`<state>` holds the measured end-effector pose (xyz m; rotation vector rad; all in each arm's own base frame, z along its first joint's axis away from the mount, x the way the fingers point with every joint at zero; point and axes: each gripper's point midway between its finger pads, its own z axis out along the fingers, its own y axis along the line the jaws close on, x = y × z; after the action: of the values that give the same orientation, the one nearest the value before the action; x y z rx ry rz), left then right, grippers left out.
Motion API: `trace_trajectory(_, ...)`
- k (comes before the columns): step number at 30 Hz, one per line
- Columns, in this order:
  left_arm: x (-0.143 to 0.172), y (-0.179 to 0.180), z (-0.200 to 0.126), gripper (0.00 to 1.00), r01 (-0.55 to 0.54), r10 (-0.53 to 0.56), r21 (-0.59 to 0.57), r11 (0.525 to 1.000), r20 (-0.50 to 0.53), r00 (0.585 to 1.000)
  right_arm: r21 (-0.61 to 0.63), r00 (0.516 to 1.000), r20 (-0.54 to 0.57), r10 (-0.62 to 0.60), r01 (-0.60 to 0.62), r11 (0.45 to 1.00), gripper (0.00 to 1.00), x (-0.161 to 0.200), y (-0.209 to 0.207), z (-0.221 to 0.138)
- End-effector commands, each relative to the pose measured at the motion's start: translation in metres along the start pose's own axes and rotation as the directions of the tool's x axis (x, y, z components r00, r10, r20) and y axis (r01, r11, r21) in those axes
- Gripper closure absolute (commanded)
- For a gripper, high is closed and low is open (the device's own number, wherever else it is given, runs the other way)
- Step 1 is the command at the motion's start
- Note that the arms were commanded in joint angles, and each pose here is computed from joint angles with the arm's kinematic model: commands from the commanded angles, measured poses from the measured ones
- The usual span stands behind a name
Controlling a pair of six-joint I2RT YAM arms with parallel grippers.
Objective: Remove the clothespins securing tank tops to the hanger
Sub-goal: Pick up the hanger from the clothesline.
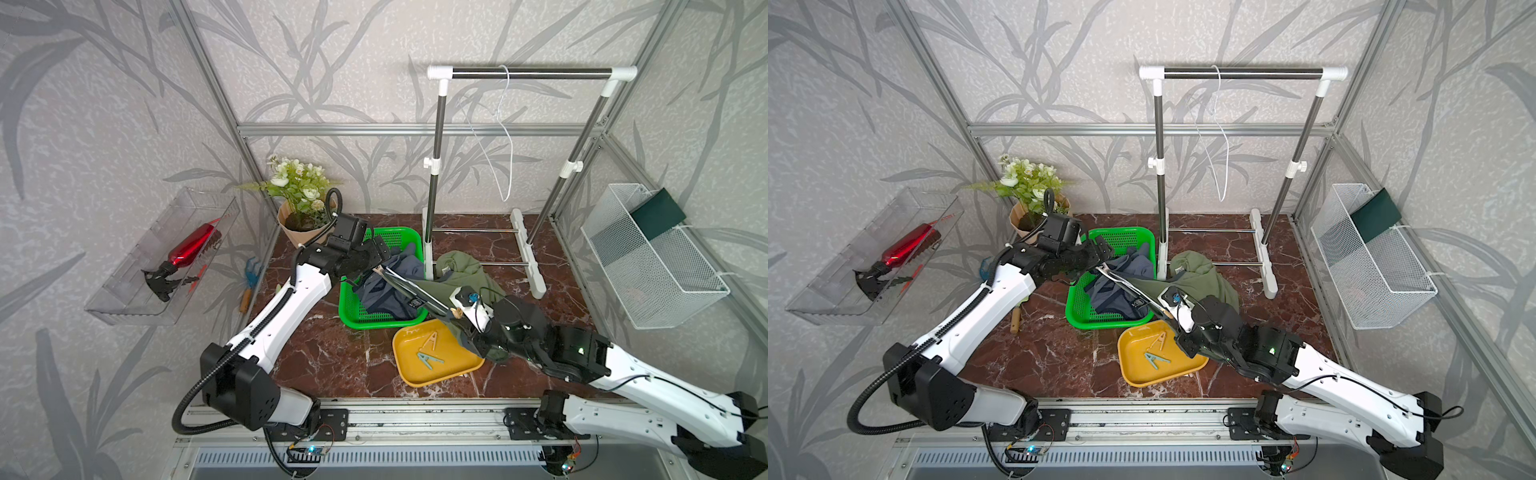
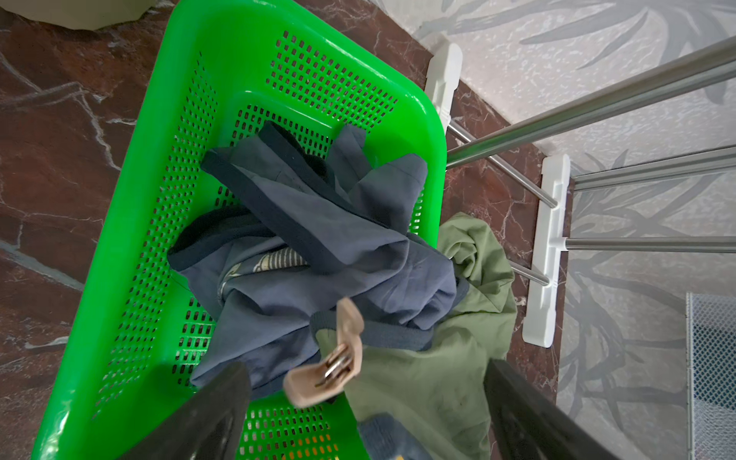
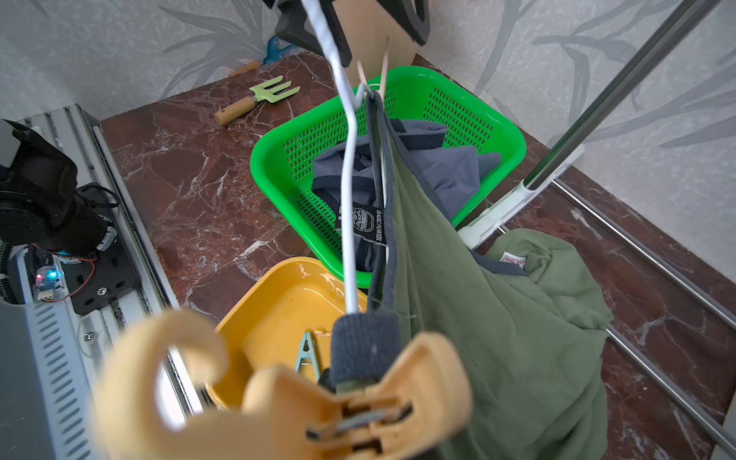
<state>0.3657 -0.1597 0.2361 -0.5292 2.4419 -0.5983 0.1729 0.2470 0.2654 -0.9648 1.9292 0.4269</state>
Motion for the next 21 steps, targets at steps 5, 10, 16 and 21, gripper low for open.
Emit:
trace_trajectory(5, 0.007, 0.014, 0.012, 0.19, 0.014, -0.016, -0.055, 0.998, -0.046, 0.999, 0.101, 0.989, 0.132, -0.071, 0.058, 0.993, 1.00, -0.031, -0.001, -0.009)
trace_trajectory(10, 0.007, 0.018, 0.013, 0.45, 0.028, -0.030, -0.060, 0.998, -0.037, 0.999, 0.151, 0.986, 0.114, -0.121, 0.103, 0.983, 1.00, -0.029, 0.002, -0.007)
trace_trajectory(16, 0.004, 0.021, 0.008, 0.54, 0.031, -0.033, -0.069, 0.997, -0.028, 0.999, 0.203, 0.984, 0.081, -0.157, 0.138, 0.969, 1.00, -0.021, -0.001, -0.005)
trace_trajectory(21, 0.004, 0.027, 0.006, 0.56, 0.032, -0.034, -0.081, 0.996, -0.025, 0.999, 0.228, 0.983, 0.108, -0.150, 0.123, 0.966, 1.00, -0.021, -0.006, -0.014)
